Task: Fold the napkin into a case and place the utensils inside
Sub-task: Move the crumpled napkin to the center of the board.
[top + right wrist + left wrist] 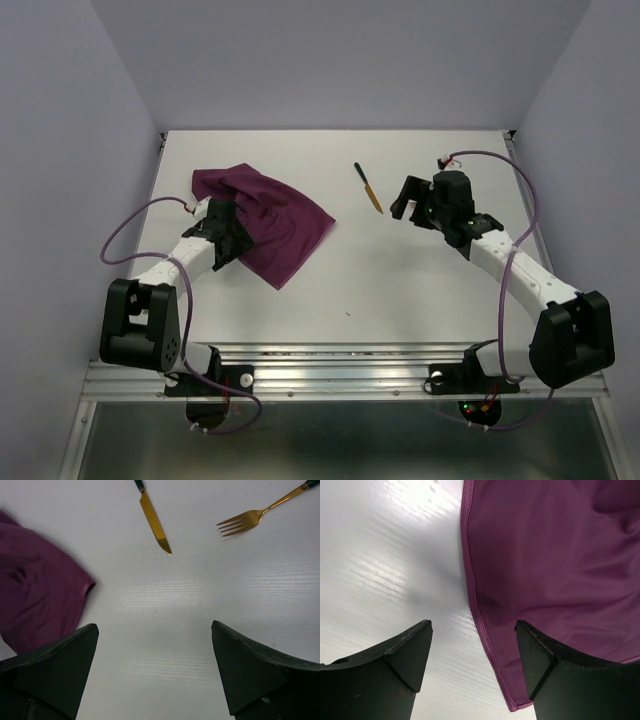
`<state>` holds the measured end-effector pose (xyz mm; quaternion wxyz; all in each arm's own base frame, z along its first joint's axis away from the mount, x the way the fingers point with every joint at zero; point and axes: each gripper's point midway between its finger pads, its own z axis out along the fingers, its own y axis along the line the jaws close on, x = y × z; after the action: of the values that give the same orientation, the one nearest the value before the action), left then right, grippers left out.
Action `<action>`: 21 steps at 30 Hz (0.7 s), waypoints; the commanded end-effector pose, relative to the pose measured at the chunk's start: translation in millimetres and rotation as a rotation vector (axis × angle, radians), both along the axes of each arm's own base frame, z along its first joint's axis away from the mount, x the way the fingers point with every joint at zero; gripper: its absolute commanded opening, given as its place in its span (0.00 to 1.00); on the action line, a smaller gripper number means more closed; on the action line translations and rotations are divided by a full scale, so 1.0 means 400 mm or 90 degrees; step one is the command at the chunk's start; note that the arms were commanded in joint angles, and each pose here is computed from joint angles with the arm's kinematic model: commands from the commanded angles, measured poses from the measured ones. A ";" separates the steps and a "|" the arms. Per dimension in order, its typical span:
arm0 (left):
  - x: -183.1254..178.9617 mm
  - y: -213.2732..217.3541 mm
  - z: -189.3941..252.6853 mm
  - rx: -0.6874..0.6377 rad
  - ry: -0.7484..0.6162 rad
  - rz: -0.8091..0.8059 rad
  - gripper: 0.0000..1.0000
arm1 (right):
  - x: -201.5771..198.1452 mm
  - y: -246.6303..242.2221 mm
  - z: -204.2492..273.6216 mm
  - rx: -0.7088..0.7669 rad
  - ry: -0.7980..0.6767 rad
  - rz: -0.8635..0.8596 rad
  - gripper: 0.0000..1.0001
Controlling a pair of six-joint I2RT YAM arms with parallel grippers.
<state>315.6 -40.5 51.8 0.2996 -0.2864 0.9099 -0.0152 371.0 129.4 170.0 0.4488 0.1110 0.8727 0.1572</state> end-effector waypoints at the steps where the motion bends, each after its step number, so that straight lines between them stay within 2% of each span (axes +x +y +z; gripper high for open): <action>1: -0.002 -0.019 0.002 -0.032 -0.034 0.031 0.78 | 0.013 0.032 0.040 0.037 -0.037 0.034 1.00; 6: 0.014 -0.036 -0.019 -0.043 -0.041 0.020 0.73 | 0.009 0.037 0.036 0.042 -0.033 0.040 1.00; 12: 0.044 -0.081 -0.056 -0.045 -0.036 -0.012 0.57 | 0.006 0.039 0.038 0.043 -0.034 0.044 1.00; 13: 0.044 -0.087 -0.074 -0.043 -0.025 -0.017 0.53 | 0.004 0.039 0.037 0.043 -0.032 0.045 1.00; 16: 0.051 -0.132 -0.091 -0.041 -0.013 -0.048 0.29 | -0.011 0.061 0.027 0.061 -0.015 0.075 1.00; 17: 0.062 -0.148 -0.083 -0.044 -0.019 -0.057 0.11 | -0.019 0.075 0.021 0.066 -0.010 0.085 1.00; 18: 0.058 -0.177 -0.085 -0.052 -0.015 -0.078 0.00 | -0.022 0.077 0.016 0.069 -0.005 0.086 1.00; 21: 0.063 -0.256 -0.083 -0.070 -0.011 -0.130 0.00 | -0.053 0.115 -0.018 0.074 0.020 0.104 1.00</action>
<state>342.9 -106.5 20.2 0.3064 -0.2489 0.9160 -0.0710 361.4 155.3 168.6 0.4270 0.0792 0.8748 0.2148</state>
